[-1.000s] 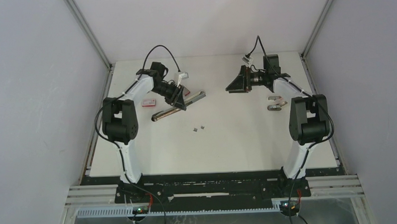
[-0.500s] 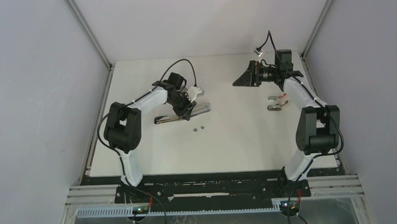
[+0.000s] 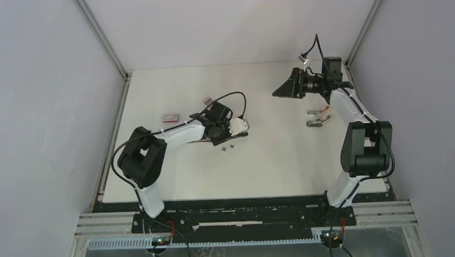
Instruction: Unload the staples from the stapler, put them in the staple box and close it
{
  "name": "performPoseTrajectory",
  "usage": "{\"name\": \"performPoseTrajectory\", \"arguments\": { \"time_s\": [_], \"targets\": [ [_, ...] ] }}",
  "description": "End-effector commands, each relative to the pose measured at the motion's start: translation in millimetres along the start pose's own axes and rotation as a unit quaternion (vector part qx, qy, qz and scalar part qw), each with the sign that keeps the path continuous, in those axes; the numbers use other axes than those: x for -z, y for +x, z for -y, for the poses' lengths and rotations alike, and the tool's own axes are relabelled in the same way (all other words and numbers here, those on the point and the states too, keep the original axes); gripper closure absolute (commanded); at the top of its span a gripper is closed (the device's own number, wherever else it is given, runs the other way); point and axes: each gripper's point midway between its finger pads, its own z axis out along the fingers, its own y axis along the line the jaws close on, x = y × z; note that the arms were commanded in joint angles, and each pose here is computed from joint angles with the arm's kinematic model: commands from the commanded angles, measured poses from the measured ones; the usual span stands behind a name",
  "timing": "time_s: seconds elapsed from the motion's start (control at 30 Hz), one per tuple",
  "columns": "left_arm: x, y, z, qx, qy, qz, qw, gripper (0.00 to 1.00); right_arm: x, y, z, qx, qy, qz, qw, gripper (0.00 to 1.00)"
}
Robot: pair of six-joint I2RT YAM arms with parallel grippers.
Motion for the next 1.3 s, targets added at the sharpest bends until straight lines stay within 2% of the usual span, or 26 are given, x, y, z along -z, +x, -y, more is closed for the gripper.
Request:
{"name": "performPoseTrajectory", "arguments": {
  "time_s": [0.0, 0.3, 0.5, 0.73, 0.93, 1.27],
  "targets": [
    [16.8, -24.7, -35.7, -0.063, -0.123, 0.036, 0.990, 1.00, 11.5, -14.4, -16.3, 0.032, -0.006, 0.025, 0.999, 0.26],
    [19.3, -29.1, -31.6, -0.117, -0.188, 0.058, 0.973, 1.00, 14.1, -15.6, -16.9, 0.030, -0.007, 0.030, 0.999, 0.26],
    [30.5, -37.3, -30.6, -0.141, -0.233, 0.111, 0.956, 1.00, 15.0, -16.3, -15.8, 0.026, -0.007, 0.032, 0.999, 0.26],
    [33.7, -37.2, -23.0, -0.161, -0.251, 0.137, 0.945, 1.00, 17.1, -16.8, -13.9, 0.021, -0.006, 0.035, 0.999, 0.26],
    [34.0, -42.8, -30.6, -0.124, -0.248, 0.128, 0.952, 1.00, 16.7, -16.2, -12.7, 0.017, -0.006, 0.034, 0.999, 0.26],
    [54.3, -54.9, -41.2, -0.041, -0.191, 0.166, 0.967, 1.00, 17.0, -14.1, -14.3, 0.034, -0.009, 0.032, 0.999, 0.20]
  ]
}}
